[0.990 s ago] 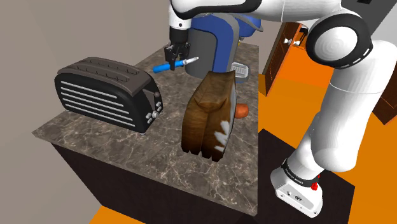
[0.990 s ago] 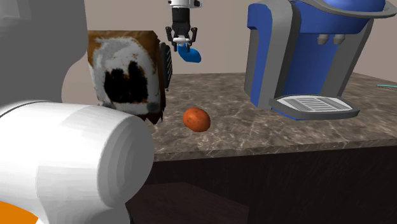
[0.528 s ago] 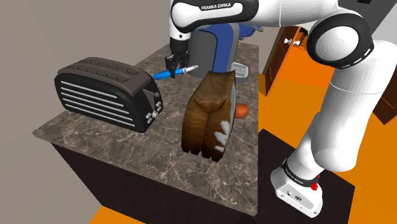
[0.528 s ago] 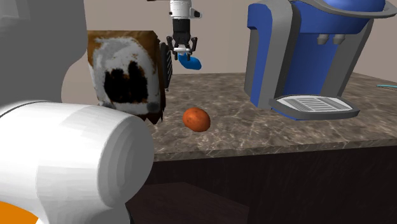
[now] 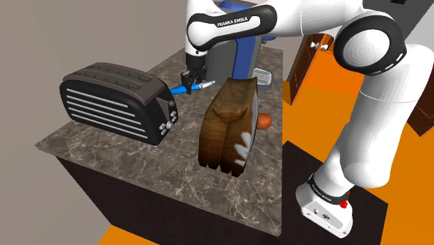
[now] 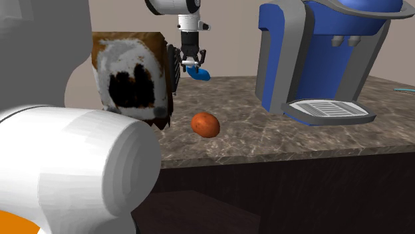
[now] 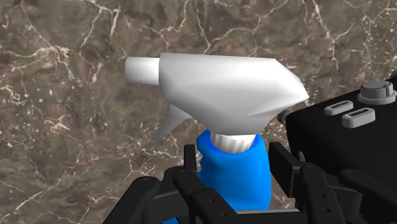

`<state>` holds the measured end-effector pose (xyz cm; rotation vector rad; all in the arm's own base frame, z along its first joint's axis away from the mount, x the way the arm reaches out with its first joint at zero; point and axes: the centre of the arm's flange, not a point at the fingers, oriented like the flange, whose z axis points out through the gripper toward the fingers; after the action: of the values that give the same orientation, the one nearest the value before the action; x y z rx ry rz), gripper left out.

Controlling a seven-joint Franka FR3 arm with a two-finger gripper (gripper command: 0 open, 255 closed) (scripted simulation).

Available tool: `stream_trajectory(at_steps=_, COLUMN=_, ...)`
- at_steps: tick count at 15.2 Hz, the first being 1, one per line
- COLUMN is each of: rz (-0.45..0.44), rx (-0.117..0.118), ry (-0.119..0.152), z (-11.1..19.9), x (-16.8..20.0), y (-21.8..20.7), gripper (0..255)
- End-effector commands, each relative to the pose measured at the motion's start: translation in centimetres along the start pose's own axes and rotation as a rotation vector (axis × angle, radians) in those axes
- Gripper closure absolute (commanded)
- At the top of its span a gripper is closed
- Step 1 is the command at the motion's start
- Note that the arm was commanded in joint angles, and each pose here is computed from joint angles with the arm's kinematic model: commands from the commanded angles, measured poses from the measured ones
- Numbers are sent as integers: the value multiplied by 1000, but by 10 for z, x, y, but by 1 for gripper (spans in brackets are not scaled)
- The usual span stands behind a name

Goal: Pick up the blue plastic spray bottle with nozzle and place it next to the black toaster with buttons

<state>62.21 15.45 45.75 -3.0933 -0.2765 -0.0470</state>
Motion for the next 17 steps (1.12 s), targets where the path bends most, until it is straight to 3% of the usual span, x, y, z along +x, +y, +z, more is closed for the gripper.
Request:
stream_trajectory(at_steps=1, rz=0, rx=0, ry=1, z=10, x=1, y=1, gripper=255)
stream_trajectory(at_steps=17, rz=0, rx=0, ry=1, z=94, x=-2, y=4, gripper=255)
